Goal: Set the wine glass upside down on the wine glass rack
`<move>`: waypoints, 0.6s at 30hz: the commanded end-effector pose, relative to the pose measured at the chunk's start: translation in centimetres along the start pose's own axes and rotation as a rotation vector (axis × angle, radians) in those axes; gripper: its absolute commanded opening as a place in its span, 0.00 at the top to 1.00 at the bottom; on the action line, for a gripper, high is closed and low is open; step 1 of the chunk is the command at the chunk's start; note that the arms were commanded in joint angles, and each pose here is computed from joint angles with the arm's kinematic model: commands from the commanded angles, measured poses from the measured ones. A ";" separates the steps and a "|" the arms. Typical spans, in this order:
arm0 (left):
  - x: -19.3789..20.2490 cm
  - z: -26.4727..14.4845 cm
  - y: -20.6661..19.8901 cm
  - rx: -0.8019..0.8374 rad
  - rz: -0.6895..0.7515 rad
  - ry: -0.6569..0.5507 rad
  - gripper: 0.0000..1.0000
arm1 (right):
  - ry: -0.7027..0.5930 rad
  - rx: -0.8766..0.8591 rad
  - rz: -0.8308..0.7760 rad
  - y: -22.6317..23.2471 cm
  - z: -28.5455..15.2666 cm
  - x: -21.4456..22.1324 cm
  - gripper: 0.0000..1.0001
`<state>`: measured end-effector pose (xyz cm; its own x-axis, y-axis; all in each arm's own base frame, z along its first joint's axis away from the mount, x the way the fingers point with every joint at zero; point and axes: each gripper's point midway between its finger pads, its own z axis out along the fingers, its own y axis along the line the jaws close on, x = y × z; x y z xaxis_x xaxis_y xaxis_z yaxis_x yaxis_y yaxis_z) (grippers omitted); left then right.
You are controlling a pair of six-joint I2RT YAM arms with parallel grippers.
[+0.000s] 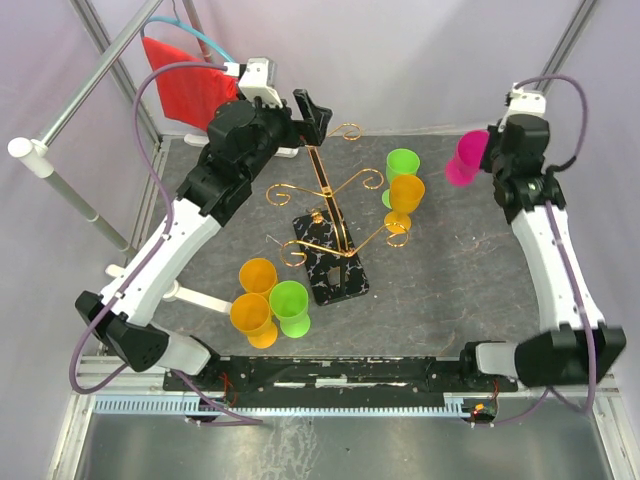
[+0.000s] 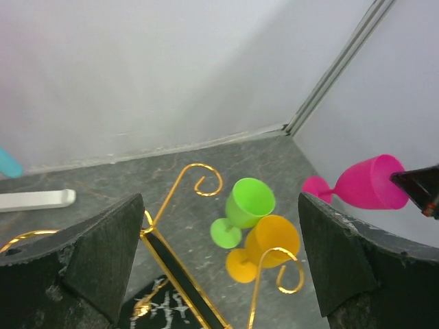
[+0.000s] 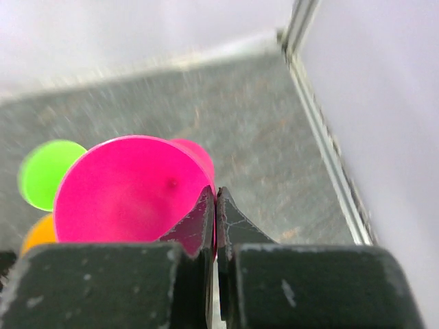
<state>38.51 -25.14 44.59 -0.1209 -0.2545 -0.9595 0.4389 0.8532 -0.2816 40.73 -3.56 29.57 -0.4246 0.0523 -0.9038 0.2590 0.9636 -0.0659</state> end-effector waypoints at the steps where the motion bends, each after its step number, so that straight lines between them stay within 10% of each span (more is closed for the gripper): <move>1: -4.9 -0.5 -1.0 -0.019 -0.252 -0.143 0.01 | -0.475 -0.095 0.097 -0.2 -6.6 -10.5 1.00; 9: -9.8 -4.2 0.7 -0.097 -0.620 -0.357 0.00 | -0.944 -0.313 0.155 2.3 -14.2 -18.3 0.99; 18: -13.3 -8.2 1.0 -0.010 -1.039 -0.522 0.01 | -1.124 -0.606 0.192 9.3 -19.2 -22.7 1.00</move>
<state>34.51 -18.89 53.51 -0.0466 -0.9068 -0.4189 0.2841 0.3900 -0.8759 39.37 5.47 50.68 0.4485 0.1439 -0.8821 -0.1669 0.9831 0.0755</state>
